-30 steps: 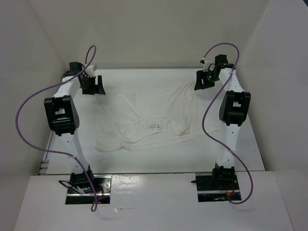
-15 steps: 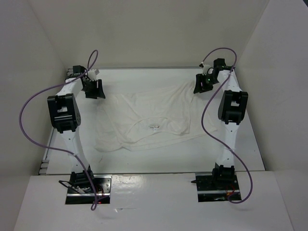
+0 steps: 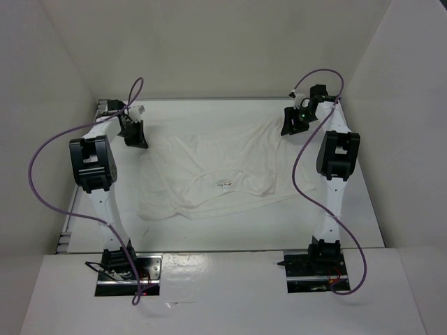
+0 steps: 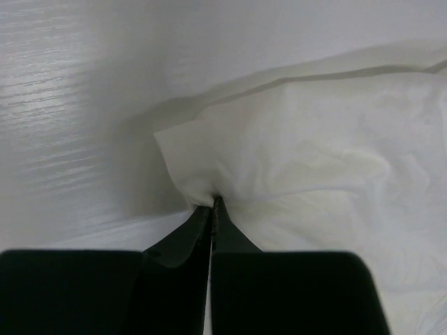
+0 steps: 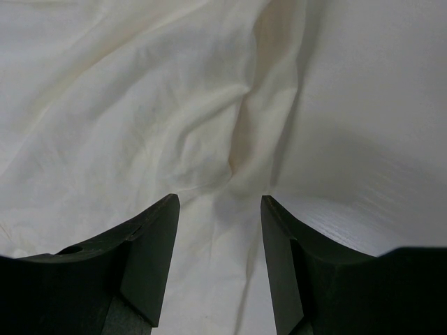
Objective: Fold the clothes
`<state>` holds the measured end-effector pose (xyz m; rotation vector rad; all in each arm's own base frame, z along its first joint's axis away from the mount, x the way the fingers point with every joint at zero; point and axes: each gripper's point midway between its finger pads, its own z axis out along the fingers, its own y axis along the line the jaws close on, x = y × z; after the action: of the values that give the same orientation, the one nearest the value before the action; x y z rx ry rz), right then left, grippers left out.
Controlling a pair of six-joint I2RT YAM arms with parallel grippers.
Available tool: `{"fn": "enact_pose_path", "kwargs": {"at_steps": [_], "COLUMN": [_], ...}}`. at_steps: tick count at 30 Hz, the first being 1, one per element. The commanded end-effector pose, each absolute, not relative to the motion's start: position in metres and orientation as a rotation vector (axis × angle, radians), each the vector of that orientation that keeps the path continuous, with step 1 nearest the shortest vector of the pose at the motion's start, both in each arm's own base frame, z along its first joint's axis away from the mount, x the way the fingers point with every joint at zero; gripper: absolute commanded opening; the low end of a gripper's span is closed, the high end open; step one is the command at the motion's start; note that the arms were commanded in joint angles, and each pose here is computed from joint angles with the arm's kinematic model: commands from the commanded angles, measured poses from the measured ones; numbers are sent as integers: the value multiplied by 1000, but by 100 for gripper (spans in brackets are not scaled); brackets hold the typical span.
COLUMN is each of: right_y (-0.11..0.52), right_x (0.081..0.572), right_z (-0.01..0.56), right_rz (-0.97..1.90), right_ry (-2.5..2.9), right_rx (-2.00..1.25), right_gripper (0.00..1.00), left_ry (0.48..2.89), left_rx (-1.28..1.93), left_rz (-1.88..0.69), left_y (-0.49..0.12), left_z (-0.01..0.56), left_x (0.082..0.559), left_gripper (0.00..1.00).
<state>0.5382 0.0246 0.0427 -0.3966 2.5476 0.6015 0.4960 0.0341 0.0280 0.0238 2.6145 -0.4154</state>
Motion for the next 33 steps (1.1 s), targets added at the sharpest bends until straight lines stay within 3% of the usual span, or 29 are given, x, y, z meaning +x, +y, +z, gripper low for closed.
{"fn": "enact_pose_path", "kwargs": {"at_steps": [1,24,33], "right_y": [30,59,55], "right_x": [542,544,546], "right_z": [60,47,30], "right_rz": [614,602,580], "right_ry": [2501,2520,2556], "right_rx": [-422,-517,-496], "right_gripper": [58,58,38], "left_ry": [2598,2580,2588], "left_rx": [-13,-82,-72], "left_rz": [-391,-364,-364], "left_y": [46,68,68], "left_z": [45,54,53], "left_x": [488,483,481], "left_gripper": [0,0,0]}}
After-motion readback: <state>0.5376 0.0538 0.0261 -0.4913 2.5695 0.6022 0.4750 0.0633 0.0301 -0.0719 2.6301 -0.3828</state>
